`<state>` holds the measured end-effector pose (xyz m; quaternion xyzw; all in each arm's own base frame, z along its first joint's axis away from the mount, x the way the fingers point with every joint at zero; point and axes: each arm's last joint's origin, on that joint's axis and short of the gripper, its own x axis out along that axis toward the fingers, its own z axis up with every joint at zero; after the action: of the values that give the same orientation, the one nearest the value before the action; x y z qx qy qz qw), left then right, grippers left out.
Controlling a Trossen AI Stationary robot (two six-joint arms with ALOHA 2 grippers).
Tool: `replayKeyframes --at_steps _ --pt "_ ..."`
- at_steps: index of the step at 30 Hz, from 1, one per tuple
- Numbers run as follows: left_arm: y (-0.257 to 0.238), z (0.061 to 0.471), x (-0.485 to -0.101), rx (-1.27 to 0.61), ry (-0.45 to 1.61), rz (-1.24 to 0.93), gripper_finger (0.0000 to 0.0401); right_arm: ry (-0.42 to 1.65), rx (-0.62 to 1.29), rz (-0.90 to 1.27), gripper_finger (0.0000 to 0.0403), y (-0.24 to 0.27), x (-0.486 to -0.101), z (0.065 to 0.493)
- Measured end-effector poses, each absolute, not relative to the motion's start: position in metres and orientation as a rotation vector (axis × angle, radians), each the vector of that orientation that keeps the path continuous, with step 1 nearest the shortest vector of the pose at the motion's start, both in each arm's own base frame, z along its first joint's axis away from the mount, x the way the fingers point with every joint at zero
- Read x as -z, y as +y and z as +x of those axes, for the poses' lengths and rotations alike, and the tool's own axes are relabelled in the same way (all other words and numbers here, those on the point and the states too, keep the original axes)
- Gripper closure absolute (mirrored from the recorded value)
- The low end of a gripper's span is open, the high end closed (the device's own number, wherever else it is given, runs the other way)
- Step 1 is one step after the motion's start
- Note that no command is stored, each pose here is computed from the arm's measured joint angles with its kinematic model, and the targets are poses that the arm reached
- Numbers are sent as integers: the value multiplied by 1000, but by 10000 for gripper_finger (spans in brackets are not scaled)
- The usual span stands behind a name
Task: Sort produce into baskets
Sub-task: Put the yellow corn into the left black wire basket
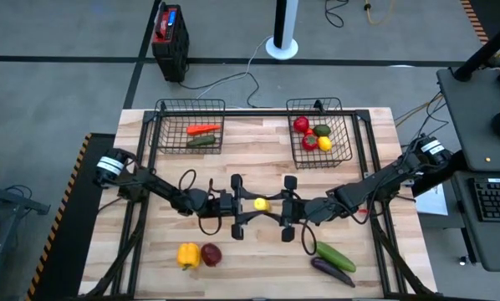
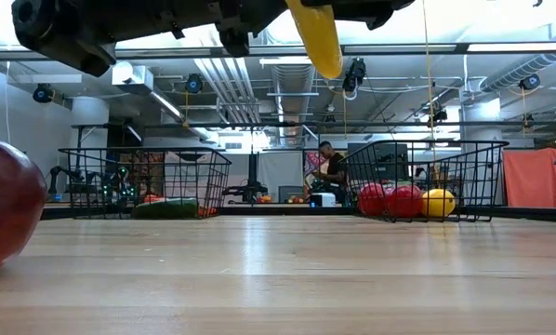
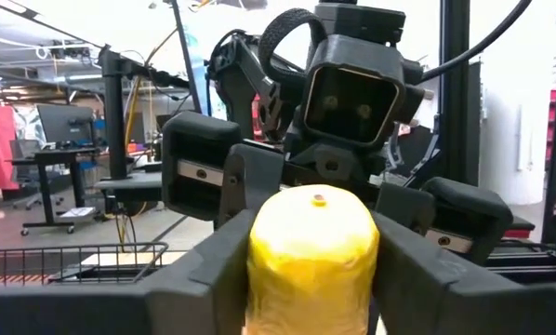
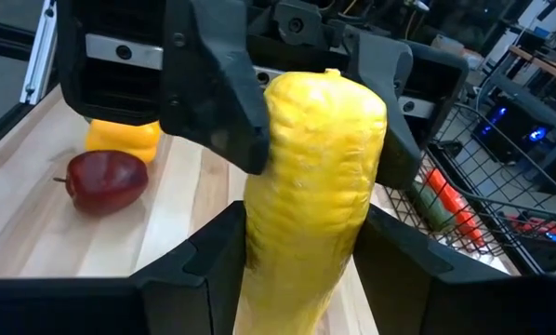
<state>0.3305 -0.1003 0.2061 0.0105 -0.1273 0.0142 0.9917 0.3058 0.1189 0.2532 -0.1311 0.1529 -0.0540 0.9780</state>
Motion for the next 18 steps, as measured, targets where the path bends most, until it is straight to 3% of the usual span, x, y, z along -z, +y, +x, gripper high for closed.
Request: replayKeyframes --at_steps 2,6,18 --pt "-100 331 -206 -29 -255 18 260 307 108 -261 232 119 -253 306" --pt "-100 331 -206 -30 -255 7 261 306 109 -260 219 119 -253 306" --pt "-96 326 -216 -90 -215 5 261 305 122 -212 130 115 -264 297"
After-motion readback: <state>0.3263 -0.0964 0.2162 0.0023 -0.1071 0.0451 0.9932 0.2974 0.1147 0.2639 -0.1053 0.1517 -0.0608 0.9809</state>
